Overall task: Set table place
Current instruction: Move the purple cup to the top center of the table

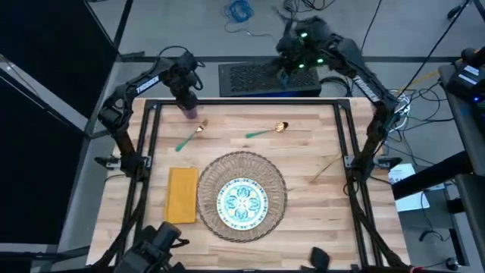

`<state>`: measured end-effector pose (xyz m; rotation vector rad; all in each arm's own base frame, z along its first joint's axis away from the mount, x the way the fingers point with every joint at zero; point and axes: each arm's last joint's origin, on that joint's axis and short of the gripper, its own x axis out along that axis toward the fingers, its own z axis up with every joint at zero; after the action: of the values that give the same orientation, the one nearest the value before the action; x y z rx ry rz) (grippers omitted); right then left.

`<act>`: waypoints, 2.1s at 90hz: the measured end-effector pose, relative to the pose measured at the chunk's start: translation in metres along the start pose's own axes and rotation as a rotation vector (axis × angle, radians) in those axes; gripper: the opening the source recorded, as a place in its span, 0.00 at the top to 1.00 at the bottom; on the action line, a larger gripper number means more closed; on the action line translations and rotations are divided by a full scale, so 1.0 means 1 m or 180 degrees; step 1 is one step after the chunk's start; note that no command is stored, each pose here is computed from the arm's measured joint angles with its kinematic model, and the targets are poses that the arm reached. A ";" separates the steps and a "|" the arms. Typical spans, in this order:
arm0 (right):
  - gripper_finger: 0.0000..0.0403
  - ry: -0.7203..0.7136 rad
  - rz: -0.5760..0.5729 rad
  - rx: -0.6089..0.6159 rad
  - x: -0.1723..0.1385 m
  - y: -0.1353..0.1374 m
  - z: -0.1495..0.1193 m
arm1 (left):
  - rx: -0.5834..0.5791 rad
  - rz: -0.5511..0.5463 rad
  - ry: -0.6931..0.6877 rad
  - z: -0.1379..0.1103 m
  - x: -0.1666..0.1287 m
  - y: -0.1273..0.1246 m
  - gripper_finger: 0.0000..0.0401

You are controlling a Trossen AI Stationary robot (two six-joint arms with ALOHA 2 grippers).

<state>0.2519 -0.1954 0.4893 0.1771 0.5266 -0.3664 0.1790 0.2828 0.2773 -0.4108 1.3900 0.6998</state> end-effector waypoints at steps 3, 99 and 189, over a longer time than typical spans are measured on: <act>0.51 -0.0048 -0.0024 0.0006 -0.009 0.000 0.000 | 0.0019 -0.0057 -0.0116 0.001 -0.009 -0.002 1.00; 0.51 -0.0014 -0.0453 0.0238 -0.113 0.023 -0.024 | 0.0675 -0.0852 -0.0023 0.127 0.016 -0.103 1.00; 0.51 0.0109 -0.0423 0.0251 -0.113 0.024 -0.028 | 0.0932 -0.0815 0.0132 0.129 0.033 -0.144 0.97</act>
<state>0.1582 -0.1331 0.5260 0.2254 0.5595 -0.5147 0.3723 0.2669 0.2465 -0.3631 1.4224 0.2743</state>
